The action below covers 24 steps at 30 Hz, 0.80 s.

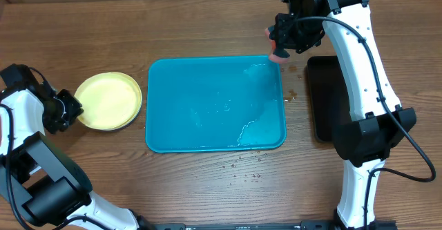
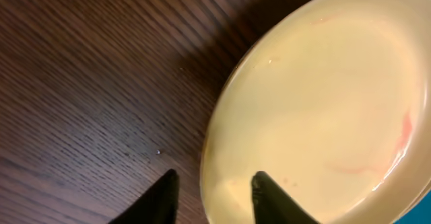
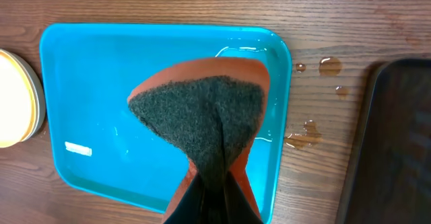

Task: Clean dirty plates on tray and stack at the side
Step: 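Release the plate and raise the left gripper from the stack, then lower the sponge into the black tray and open the right gripper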

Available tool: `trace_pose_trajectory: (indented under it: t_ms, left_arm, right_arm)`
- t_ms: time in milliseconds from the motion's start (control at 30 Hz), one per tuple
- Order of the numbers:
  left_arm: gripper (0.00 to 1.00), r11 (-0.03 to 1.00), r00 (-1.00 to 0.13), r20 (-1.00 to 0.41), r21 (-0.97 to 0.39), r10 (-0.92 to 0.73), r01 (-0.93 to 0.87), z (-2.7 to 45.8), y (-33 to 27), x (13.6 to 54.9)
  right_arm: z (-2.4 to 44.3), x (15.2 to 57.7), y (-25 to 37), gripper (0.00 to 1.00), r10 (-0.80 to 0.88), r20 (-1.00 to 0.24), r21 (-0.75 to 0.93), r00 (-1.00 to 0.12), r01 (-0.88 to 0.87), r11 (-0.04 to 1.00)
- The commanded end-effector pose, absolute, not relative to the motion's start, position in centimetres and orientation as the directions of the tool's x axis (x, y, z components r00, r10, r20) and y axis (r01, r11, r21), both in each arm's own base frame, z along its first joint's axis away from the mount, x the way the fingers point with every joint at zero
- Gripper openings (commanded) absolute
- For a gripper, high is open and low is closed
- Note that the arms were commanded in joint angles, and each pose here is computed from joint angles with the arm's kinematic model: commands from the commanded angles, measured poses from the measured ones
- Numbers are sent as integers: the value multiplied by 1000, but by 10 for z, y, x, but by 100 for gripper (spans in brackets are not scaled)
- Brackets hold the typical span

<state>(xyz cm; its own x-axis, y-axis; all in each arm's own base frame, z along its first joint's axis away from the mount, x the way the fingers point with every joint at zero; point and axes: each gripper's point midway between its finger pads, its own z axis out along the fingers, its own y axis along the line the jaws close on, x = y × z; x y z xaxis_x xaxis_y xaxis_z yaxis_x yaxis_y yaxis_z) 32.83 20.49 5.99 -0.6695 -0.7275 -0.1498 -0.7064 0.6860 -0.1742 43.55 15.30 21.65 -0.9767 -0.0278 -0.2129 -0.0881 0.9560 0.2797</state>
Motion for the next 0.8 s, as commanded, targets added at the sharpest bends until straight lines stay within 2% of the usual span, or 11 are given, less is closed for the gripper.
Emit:
trace_pose_trajectory:
  t_ms: [0, 133, 267, 400, 500, 633, 767]
  left_arm:
    - [45, 715, -705, -139, -220, -696, -663, 58, 192, 338]
    - [49, 753, -737, -177, -265, -652, -603, 74, 182, 352]
    - [51, 812, -766, -279, -279, -579, -512, 111, 170, 373]
    - [55, 889, -793, -406, -269, -454, -371, 163, 133, 395]
    - [58, 932, -813, -464, -252, -352, -259, 184, 98, 404]
    - [61, 961, -850, -472, -243, -234, -130, 189, 47, 410]
    - [63, 971, -871, -473, -239, -133, -18, 186, 2, 415]
  right_arm:
    - [226, 436, 153, 4, -32, -242, 277, -970, -100, 956]
    - [226, 436, 153, 4, -31, -241, 277, -970, -100, 956]
    - [225, 436, 150, 4, -30, -240, 266, -970, -95, 959]
    - [220, 433, 131, 4, 9, -220, 185, -975, -33, 982]
    - [218, 432, 116, 4, 41, -203, 167, -978, 6, 986]
    - [216, 431, 91, 4, 90, -177, 148, -980, 63, 987]
    - [209, 434, 48, 4, 153, -174, 60, -973, 145, 988]
